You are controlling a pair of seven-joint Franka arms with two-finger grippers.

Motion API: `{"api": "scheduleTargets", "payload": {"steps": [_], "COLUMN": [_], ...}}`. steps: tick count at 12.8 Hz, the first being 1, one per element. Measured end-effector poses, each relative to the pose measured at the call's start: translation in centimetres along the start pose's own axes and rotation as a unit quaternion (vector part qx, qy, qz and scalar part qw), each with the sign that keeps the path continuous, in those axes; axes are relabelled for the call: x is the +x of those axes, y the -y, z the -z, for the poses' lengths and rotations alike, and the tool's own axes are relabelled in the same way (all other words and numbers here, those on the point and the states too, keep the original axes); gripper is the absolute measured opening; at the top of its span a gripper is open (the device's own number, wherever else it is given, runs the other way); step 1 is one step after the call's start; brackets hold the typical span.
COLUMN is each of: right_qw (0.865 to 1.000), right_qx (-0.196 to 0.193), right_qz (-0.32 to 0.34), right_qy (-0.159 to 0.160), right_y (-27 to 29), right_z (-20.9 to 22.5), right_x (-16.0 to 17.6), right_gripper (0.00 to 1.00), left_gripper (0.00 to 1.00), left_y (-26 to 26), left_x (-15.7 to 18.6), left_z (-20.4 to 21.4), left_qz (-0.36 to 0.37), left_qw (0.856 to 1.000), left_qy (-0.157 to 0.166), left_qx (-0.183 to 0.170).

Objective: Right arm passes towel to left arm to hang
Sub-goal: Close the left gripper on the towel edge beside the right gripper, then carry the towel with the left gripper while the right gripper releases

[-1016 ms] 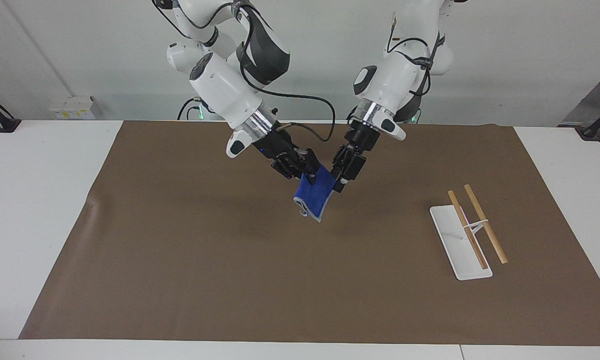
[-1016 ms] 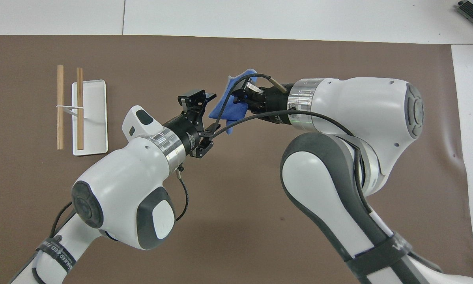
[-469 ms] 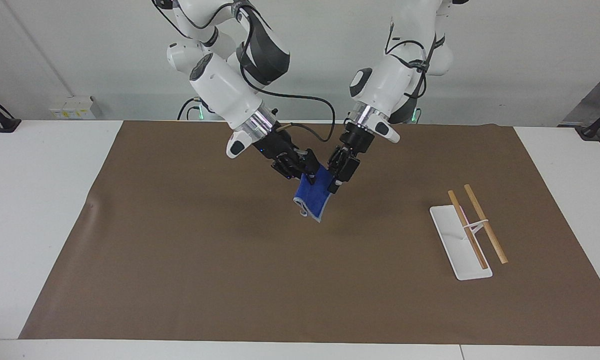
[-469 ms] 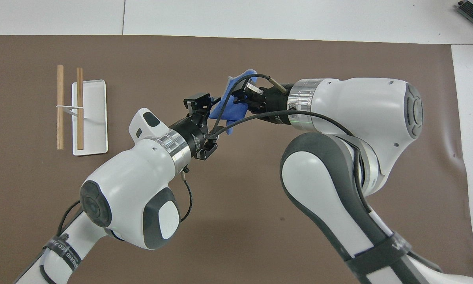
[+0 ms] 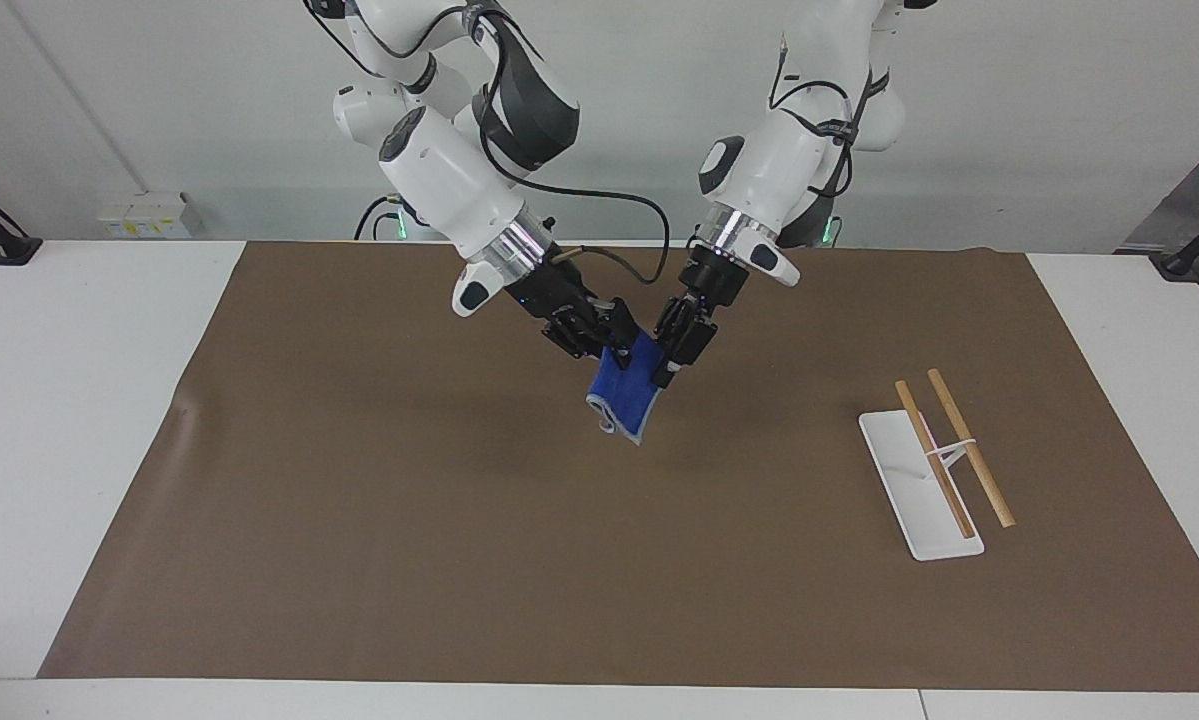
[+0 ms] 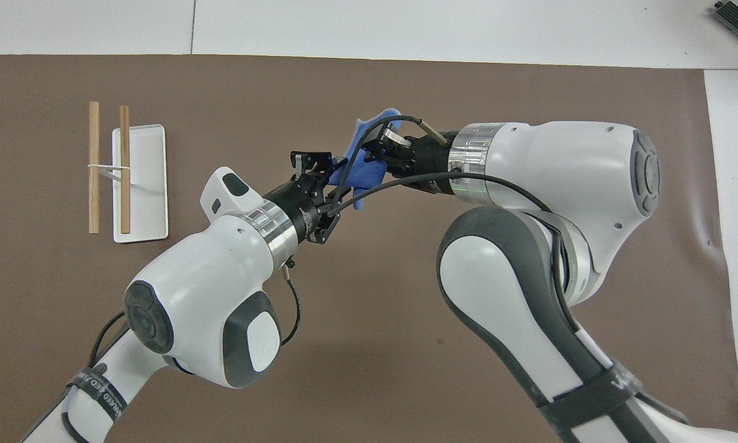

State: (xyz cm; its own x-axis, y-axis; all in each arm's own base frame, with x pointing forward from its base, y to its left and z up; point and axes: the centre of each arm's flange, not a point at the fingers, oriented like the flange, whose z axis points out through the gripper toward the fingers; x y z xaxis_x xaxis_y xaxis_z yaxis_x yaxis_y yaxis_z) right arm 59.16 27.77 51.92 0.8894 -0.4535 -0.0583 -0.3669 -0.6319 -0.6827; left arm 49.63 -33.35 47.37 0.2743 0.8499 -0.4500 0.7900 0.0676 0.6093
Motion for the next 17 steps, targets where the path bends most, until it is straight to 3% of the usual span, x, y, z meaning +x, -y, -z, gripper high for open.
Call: {"api": "scheduleTargets", "payload": {"steps": [3,4,6,7,8,15,16,17], "right_qw": [1.000,1.000,1.000,1.000,1.000,1.000,1.000,1.000], "right_qx": [0.000,0.000,0.000,0.000,0.000,-0.001,-0.002,-0.004], "right_qz": [0.000,0.000,0.000,0.000,0.000,-0.001,-0.001,-0.004], "right_qy": [0.000,0.000,0.000,0.000,0.000,0.001,0.001,-0.001], "right_y": [0.0,0.0,0.0,0.0,0.0,-0.1,-0.2,-0.5], "right_z": [0.0,0.0,0.0,0.0,0.0,-0.1,-0.1,0.0], "right_x": [0.0,0.0,0.0,0.0,0.0,0.0,0.1,0.4], "right_gripper": [0.12,0.12,0.12,0.12,0.12,0.13,0.17,0.29], "left_gripper": [0.27,0.27,0.11,0.10,0.02,0.02,0.02,0.02], "left_y": [0.0,0.0,0.0,0.0,0.0,-0.8,-1.1,-1.7], "left_x": [-0.1,-0.1,-0.1,-0.1,-0.1,1.3,1.9,3.2], "left_z": [0.0,0.0,0.0,0.0,0.0,0.2,0.2,0.3], "left_qz": [-0.001,-0.001,-0.003,-0.007,-0.018,-0.038,-0.040,-0.044], "left_qw": [1.000,1.000,1.000,1.000,1.000,0.999,0.999,0.999], "left_qy": [0.000,0.000,0.000,0.000,0.001,-0.008,-0.012,-0.020], "left_qx": [0.000,0.000,0.000,0.000,0.000,-0.006,-0.008,-0.011]}}
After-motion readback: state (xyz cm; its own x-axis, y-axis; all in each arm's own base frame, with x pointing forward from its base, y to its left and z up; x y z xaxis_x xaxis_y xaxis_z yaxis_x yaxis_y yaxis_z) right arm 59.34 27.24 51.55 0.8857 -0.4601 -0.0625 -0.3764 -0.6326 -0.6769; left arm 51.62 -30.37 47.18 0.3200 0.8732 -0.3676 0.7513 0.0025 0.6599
